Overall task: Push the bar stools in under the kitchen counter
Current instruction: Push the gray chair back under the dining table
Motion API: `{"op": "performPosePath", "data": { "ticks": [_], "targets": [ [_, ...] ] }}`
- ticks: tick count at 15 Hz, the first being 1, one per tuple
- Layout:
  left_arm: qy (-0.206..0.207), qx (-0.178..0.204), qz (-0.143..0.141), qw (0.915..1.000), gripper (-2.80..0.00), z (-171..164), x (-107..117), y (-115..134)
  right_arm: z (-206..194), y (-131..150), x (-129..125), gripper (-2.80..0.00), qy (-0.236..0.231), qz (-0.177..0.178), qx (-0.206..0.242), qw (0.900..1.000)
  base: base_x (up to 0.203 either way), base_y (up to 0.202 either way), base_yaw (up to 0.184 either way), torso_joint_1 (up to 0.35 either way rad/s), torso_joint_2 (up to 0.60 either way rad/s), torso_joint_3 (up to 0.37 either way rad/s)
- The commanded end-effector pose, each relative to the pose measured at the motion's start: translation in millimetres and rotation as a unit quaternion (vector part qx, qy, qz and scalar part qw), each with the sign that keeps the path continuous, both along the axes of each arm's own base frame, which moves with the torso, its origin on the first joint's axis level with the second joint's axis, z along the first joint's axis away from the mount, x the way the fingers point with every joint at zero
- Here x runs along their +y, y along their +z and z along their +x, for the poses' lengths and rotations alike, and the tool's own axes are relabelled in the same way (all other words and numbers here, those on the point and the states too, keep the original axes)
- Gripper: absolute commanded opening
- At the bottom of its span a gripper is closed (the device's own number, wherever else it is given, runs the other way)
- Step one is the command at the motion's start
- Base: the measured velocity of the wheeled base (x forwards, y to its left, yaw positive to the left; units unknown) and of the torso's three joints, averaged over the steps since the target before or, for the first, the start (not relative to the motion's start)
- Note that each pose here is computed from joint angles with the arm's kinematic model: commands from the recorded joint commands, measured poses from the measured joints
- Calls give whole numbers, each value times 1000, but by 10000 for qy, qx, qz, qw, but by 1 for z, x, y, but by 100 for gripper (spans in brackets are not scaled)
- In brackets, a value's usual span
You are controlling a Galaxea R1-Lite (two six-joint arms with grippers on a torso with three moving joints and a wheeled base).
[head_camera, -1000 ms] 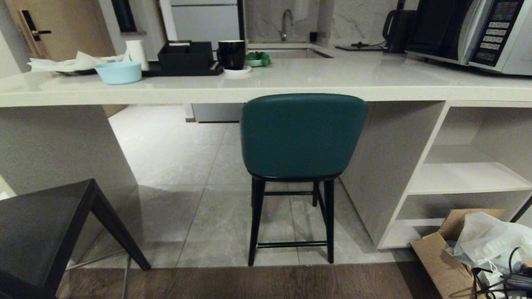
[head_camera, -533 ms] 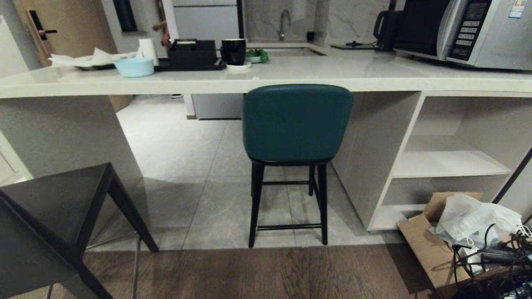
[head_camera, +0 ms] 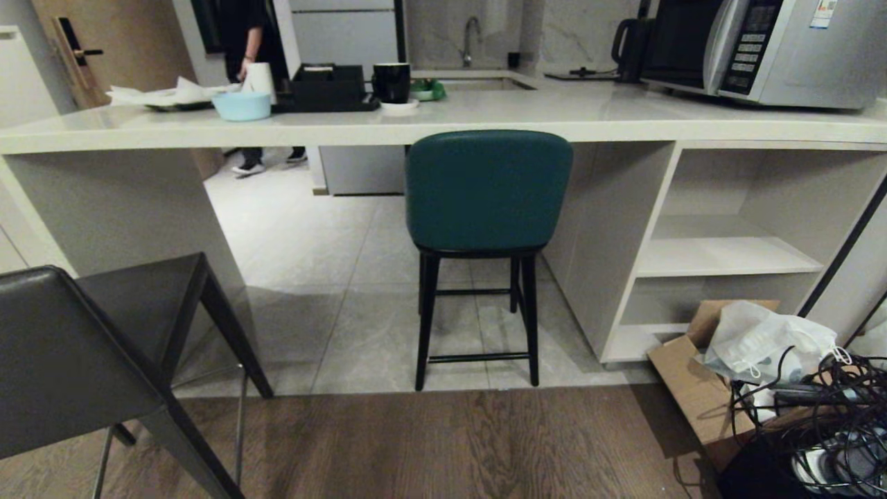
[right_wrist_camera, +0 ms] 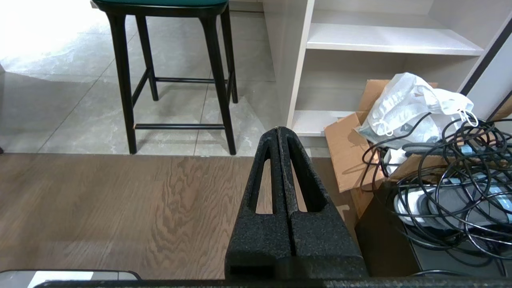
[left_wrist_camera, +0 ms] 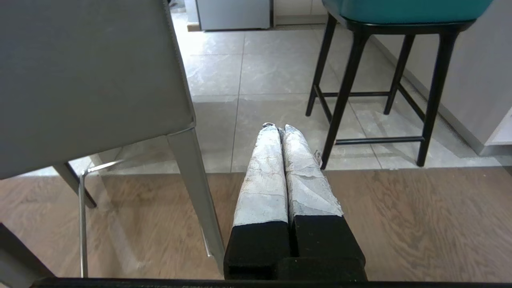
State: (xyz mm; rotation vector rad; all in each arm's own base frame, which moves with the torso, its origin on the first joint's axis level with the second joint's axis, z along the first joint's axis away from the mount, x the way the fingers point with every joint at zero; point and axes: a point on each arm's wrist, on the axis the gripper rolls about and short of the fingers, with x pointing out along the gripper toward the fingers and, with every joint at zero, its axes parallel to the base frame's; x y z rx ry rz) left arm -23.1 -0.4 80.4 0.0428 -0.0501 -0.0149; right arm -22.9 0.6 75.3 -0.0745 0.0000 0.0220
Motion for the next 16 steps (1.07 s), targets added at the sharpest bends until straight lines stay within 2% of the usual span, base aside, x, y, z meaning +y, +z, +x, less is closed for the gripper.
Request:
{"op": "performPosePath", "data": {
  "ticks": [1,7,16],
  "targets": [
    [3,102,3,9999,-280,2,0,-5,0,0,0,-280,5,4,-4,10000,0,0,0,0,0,0],
    [-8,89,3,10000,-280,1,0,-5,0,0,0,-280,5,27,-11,10000,0,8,-2,0,0,0],
    [-12,95,3,10000,-280,2,0,-5,0,0,0,-280,5,81,-18,10000,0,185,-3,4,3,2]
  ]
}}
